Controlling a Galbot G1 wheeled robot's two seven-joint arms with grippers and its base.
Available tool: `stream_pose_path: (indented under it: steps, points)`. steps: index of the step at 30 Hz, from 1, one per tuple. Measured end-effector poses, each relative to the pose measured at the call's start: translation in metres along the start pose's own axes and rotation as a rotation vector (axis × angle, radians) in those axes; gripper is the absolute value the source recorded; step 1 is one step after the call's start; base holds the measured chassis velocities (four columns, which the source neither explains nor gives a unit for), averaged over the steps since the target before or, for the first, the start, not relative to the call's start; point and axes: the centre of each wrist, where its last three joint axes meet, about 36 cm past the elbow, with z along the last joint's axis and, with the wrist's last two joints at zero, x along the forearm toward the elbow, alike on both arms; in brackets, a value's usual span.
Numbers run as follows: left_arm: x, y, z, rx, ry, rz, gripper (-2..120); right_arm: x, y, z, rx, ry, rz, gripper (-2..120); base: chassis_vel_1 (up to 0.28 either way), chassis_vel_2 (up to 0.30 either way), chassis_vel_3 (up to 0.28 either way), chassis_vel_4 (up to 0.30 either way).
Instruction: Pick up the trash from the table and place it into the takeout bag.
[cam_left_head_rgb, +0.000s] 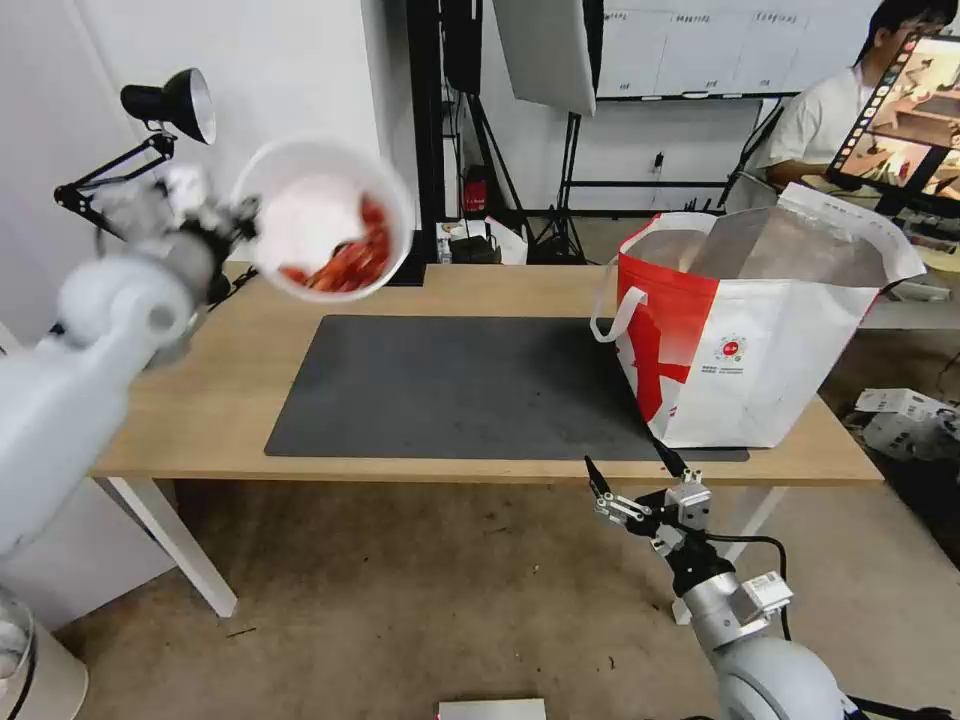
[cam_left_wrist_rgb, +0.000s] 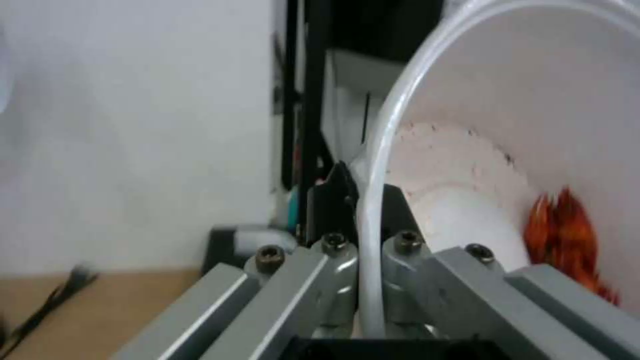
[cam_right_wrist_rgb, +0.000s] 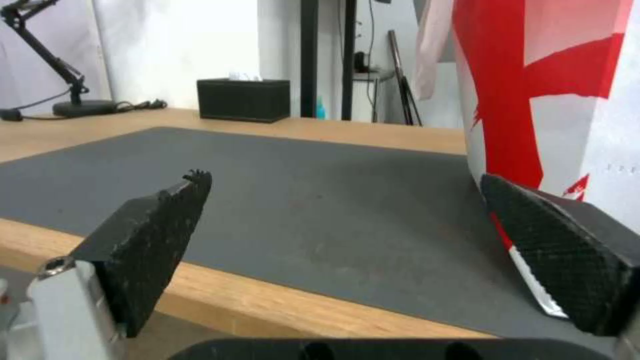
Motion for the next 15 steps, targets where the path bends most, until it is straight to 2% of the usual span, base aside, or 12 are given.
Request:
stream_pose_path:
  steps: [1,2,4,5,6,7,8,10,11,14,15]
  points:
    - [-0.011,-0.022,-0.011,-0.008,-0.011,0.029,0,0.0,0.0,0.0,0.0,0.0,0.0,100,0.0,0.0,0.0,0.0]
    - [-0.011,-0.022,-0.011,-0.008,-0.011,0.029,0,0.0,0.0,0.0,0.0,0.0,0.0,100,0.0,0.0,0.0,0.0]
    - [-0.028,-0.065,-0.03,-0.009,-0.016,0.094,0,0.0,0.0,0.0,0.0,0.0,0.0,100,0.0,0.0,0.0,0.0]
    - [-0.028,-0.065,-0.03,-0.009,-0.016,0.094,0,0.0,0.0,0.0,0.0,0.0,0.0,100,0.0,0.0,0.0,0.0]
    - [-0.035,-0.088,-0.037,-0.005,-0.015,0.127,0,0.0,0.0,0.0,0.0,0.0,0.0,100,0.0,0.0,0.0,0.0]
    - [-0.042,-0.118,-0.044,0.006,-0.003,0.174,0,0.0,0.0,0.0,0.0,0.0,0.0,100,0.0,0.0,0.0,0.0]
    - [-0.042,-0.118,-0.044,0.006,-0.003,0.174,0,0.0,0.0,0.0,0.0,0.0,0.0,100,0.0,0.0,0.0,0.0]
    - [-0.054,-0.17,-0.055,0.024,0.024,0.244,0,0.0,0.0,0.0,0.0,0.0,0.0,100,0.0,0.0,0.0,0.0]
    - [-0.054,-0.17,-0.055,0.024,0.024,0.244,0,0.0,0.0,0.0,0.0,0.0,0.0,100,0.0,0.0,0.0,0.0]
    - [-0.068,-0.233,-0.063,0.016,0.042,0.312,0,0.0,0.0,0.0,0.0,0.0,0.0,100,0.0,0.0,0.0,0.0]
    - [-0.068,-0.233,-0.063,0.016,0.042,0.312,0,0.0,0.0,0.0,0.0,0.0,0.0,100,0.0,0.0,0.0,0.0]
